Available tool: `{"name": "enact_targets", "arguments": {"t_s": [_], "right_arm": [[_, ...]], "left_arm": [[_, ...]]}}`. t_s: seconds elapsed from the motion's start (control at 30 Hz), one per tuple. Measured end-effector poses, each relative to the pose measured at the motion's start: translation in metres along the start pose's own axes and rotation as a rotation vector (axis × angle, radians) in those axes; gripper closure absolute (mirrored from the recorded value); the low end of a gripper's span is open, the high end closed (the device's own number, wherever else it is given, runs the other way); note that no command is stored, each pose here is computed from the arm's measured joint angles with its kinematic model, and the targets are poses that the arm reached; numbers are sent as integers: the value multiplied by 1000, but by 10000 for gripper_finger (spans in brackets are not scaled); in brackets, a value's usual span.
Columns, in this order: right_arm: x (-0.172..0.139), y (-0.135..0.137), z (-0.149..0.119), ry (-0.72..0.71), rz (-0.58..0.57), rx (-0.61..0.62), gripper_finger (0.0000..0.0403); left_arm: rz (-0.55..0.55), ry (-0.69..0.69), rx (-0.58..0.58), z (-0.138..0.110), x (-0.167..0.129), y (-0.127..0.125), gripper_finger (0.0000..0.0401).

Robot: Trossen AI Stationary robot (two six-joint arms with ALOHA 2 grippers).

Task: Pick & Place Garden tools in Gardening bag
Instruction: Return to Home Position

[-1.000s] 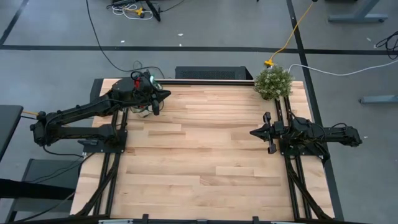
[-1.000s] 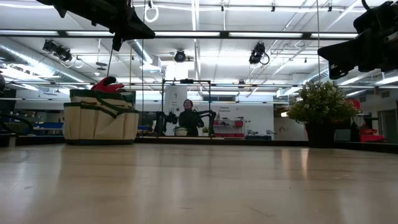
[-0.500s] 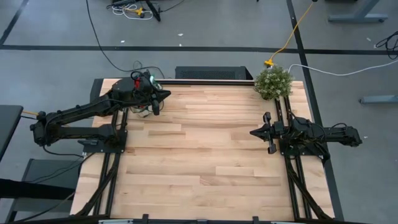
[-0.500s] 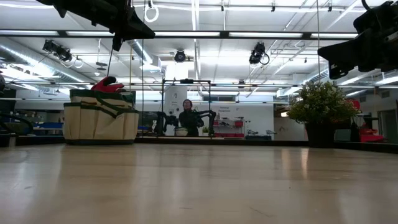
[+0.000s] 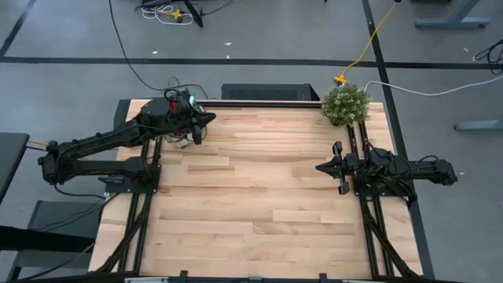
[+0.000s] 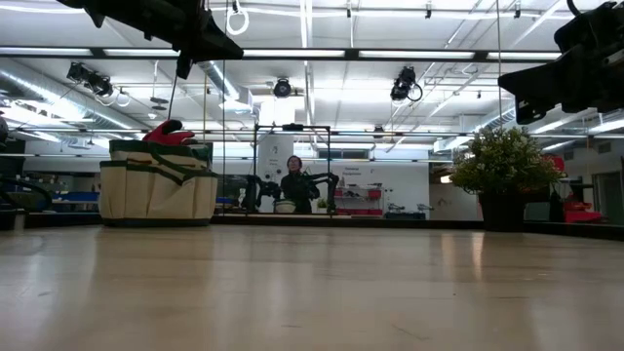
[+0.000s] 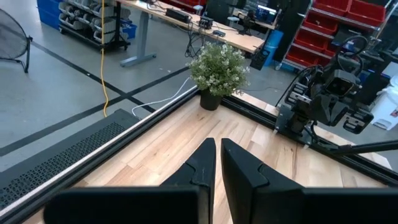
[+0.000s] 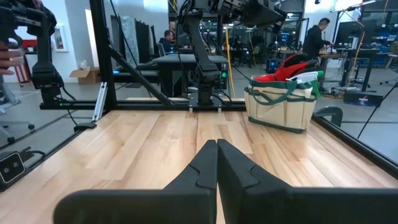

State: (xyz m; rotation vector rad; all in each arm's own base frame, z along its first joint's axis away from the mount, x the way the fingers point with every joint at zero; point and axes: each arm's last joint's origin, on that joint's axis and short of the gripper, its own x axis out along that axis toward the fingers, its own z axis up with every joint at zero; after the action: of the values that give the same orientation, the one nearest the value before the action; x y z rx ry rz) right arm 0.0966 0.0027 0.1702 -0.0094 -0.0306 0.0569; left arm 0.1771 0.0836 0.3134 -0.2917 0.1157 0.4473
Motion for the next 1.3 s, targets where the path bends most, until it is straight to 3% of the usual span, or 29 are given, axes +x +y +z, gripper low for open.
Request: {"name": "enact_targets", "arguments": {"t_s": [0.27,0.8,1.07,1.3], "right_arm": [[0,0,0,0,0,0,392],[0,0,0,0,-2,0,392],[0,0,0,0,1,0,392],[0,0,0,0,1,-1,392]], "left_arm": [[-83,-15,-104,2,-2,-10,369],[-445,-34,-68,0,-42,-67,369],[-428,-111,37,4,-55,-69,369],[-418,-129,56,6,-57,-69,369]]}}
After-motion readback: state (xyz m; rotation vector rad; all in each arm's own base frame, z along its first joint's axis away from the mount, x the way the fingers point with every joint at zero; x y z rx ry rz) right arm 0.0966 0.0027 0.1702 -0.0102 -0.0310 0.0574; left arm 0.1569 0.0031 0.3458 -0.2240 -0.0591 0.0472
